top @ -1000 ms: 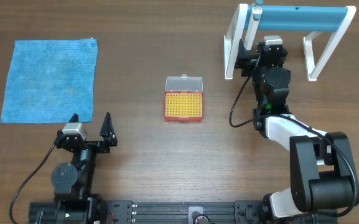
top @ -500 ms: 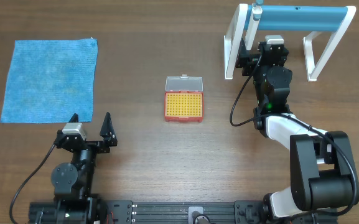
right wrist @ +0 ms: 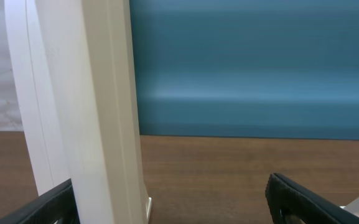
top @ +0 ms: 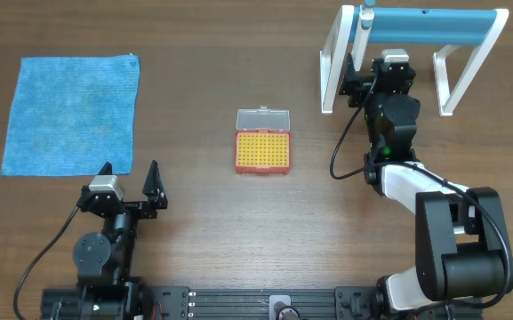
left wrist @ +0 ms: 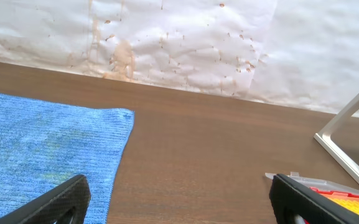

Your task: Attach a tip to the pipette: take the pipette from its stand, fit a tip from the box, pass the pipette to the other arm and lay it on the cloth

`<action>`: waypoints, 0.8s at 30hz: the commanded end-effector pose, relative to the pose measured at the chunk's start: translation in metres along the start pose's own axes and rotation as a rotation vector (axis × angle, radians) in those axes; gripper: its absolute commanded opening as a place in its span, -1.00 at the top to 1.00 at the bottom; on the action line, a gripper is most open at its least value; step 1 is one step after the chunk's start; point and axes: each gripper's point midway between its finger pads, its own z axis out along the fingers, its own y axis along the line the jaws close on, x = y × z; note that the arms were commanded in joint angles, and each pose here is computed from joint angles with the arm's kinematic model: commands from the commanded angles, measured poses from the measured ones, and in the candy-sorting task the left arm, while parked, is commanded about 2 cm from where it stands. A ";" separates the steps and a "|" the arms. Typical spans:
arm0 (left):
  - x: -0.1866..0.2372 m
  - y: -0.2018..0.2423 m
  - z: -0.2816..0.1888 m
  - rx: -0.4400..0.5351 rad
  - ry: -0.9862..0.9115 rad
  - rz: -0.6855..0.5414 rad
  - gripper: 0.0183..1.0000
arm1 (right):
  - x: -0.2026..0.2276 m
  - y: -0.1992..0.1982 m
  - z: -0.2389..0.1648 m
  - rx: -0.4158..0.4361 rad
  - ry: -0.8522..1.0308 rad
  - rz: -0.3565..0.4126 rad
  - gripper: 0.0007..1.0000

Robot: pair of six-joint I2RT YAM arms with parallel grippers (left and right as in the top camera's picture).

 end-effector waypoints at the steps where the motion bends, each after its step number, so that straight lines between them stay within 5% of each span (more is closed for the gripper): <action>1: 0.002 -0.004 0.000 0.021 0.005 0.012 -0.86 | -0.003 -0.002 0.008 0.005 -0.011 -0.014 -0.82; 12: 0.002 -0.004 0.000 0.021 0.005 0.012 -0.86 | -0.004 -0.002 0.023 0.005 -0.016 -0.014 -0.80; 20: 0.002 -0.004 0.000 0.021 0.005 0.012 -0.86 | -0.002 0.000 0.024 -0.002 -0.013 -0.013 0.71; 24: 0.002 -0.004 0.000 0.021 0.005 0.012 -0.86 | -0.008 0.006 0.023 -0.035 -0.036 0.005 0.84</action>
